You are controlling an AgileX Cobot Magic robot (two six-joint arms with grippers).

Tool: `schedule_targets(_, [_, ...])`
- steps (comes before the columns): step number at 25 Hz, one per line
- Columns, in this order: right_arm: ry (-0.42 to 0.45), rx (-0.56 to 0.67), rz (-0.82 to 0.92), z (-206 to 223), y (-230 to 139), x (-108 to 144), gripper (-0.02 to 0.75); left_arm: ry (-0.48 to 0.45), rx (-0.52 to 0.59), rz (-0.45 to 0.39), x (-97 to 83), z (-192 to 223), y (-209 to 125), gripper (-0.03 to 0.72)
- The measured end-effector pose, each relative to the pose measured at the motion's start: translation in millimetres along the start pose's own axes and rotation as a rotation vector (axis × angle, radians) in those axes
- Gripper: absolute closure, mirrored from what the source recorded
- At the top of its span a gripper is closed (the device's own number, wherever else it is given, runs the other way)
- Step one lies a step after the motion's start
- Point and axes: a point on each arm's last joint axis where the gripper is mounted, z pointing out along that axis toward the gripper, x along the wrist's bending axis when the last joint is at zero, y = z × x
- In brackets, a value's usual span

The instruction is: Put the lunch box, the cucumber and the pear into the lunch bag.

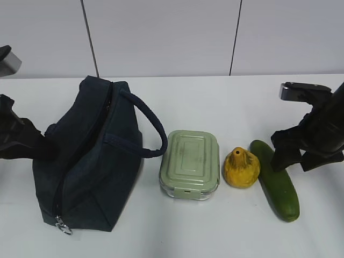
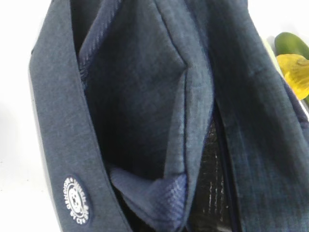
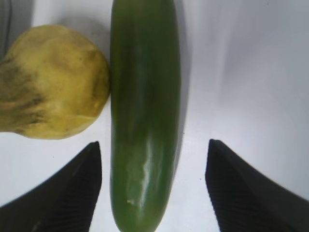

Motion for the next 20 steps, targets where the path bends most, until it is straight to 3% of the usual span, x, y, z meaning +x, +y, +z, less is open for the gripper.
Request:
schedule_targets(11, [0.068,0.134,-0.009,31.8,-5.6,-1.2,0.223,0.002,-0.002,0.0,0.2,0.0,0.3,0.685])
schedule_targets(17, [0.075,0.158,-0.02,36.3,-6.9,-1.7,0.399,0.004,-0.005,0.0,0.3,0.0,0.5,0.685])
schedule_targets(20, [0.073,0.161,-0.024,35.8,-6.7,-1.9,0.4,0.004,-0.005,0.0,0.3,0.0,0.5,0.685])
